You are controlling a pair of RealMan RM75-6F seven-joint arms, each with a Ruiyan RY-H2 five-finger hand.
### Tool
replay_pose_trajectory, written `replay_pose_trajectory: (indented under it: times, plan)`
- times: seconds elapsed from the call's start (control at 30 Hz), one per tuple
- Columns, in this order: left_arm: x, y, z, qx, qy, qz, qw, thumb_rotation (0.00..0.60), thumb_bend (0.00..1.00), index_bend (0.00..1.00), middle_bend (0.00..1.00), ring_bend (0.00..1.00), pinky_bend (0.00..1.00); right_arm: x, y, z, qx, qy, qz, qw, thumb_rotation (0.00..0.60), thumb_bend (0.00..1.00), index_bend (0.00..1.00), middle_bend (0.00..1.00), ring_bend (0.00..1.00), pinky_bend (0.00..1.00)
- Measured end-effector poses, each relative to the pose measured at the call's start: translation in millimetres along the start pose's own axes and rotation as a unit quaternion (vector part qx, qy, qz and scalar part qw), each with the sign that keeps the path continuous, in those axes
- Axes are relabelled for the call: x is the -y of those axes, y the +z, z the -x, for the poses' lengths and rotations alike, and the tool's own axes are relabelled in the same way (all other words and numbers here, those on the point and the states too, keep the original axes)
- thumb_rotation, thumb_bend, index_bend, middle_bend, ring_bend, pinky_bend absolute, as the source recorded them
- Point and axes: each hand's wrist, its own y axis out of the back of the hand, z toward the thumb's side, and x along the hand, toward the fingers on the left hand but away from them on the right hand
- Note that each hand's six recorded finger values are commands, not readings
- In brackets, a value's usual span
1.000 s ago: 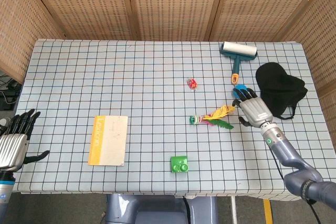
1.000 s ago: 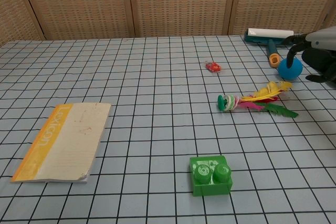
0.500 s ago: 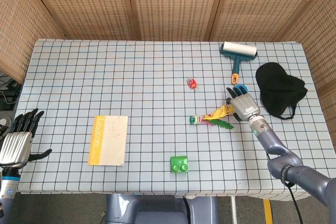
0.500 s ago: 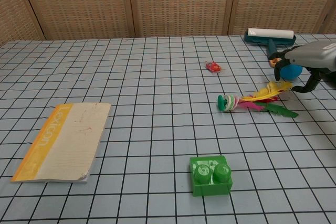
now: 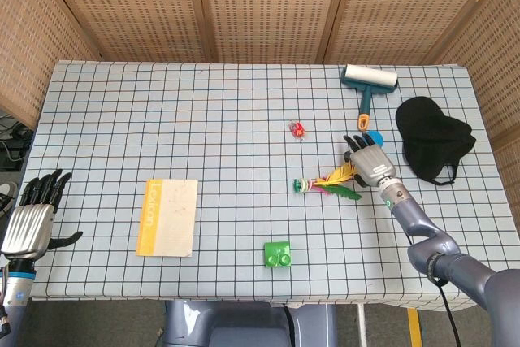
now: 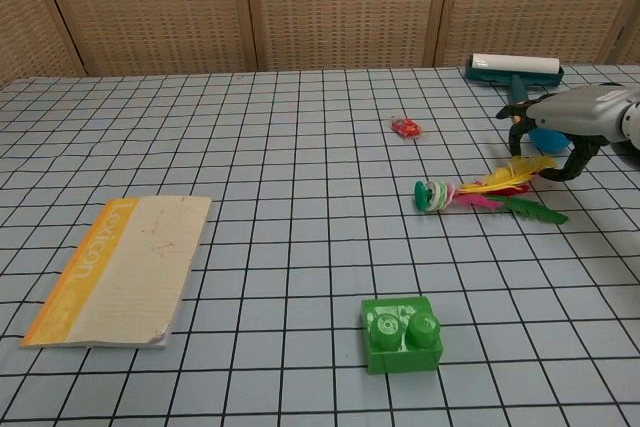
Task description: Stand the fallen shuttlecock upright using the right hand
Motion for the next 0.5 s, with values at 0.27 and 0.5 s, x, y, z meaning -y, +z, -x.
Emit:
replay_pose_trajectory:
  times: [0.27,0.5]
  plan:
    - [0.3,-0.2,-0.3,-0.001,0.0,0.0,1.0,0.6,0.0,0.0,0.0,0.0,0.0,0.4,1.5,1.8,-0.004,-0.001,-0.004,1.0,0.6,0.59,0.66,0.0,0.0,0.0]
    - [-0.3,0.1,0.3,0.001,0.001,0.001,1.0,0.6,0.0,0.0,0.0,0.0,0.0,-4.1,3.8,-0.4,-0.009,-0.011,-0.003,0.9999,0.6,0.63,0.76,0.0,0.0,0.0]
